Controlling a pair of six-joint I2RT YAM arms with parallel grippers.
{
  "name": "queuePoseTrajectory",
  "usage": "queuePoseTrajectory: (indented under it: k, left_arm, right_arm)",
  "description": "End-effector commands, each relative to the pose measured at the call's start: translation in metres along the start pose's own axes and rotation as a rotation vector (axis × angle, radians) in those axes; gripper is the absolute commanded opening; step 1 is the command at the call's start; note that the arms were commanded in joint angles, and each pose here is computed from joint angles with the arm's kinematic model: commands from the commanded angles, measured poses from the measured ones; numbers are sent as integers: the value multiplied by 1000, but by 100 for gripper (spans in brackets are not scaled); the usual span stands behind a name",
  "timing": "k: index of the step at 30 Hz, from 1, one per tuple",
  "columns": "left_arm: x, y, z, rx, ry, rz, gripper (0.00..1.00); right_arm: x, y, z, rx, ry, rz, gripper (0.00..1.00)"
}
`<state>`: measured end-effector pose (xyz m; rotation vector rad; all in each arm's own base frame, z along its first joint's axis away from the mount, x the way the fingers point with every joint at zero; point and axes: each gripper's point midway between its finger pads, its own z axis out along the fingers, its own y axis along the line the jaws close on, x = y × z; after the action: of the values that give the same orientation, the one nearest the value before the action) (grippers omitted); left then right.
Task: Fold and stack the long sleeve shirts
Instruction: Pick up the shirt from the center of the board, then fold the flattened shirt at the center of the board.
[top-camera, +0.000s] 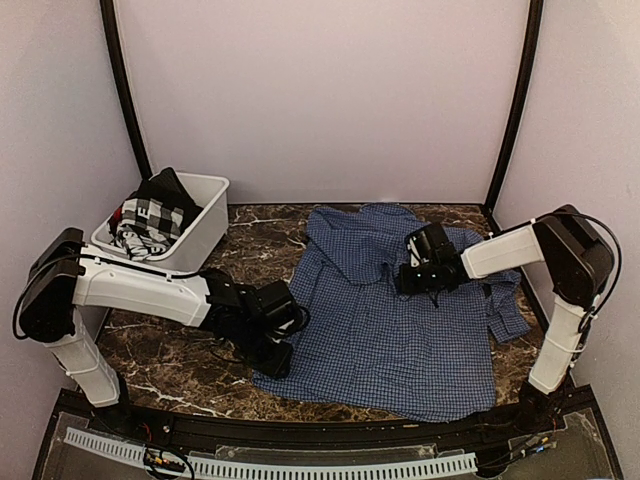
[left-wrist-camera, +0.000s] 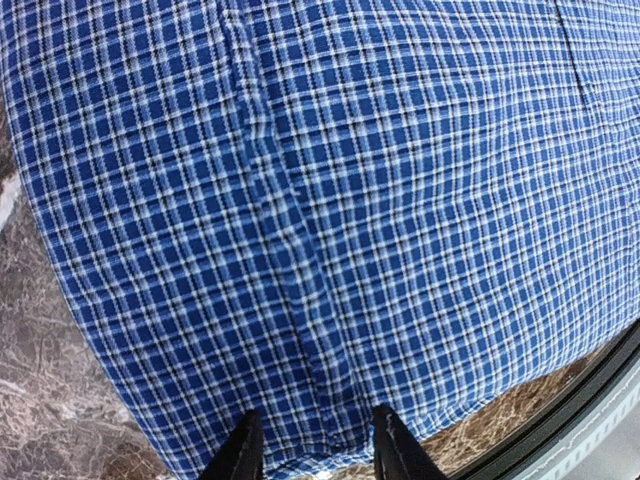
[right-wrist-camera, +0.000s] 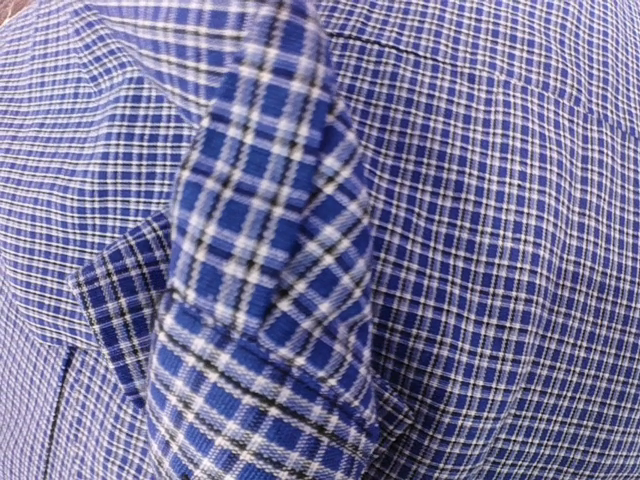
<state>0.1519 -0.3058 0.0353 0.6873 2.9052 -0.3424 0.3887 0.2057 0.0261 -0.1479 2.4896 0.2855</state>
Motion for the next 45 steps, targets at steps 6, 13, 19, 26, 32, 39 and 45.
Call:
queuePoseTrajectory:
  k: [6,13,19,26,32,39,45]
  left_arm:
    - [-8,-8,2,2,-9,40,32]
    - [-9,-8,0,1,-12,52,8]
    - [-13,-7,-9,-8,-36,56,0]
    - [-21,-13,-35,15,-81,65,0]
    - [-29,-24,-58,60,-119,106,0]
    - [-41,-43,-77,125,-148,162,0]
    - [-40,-56,-85,189,-138,187,0]
  right_arm:
    - [-36,29,-18,-76,-54,-17,0]
    - [-51,39,-26,-88,-77,-34,0]
    - [-63,45,-34,-100,-96,-50,0]
    - [-109,60,-55,-120,-188,-98,0]
    - [-171,69,-86,-72,-312,-149,0]
    - [-240,69,-132,-20,-480,-158,0]
    - [-282,67,-166,-10,-602,-147,0]
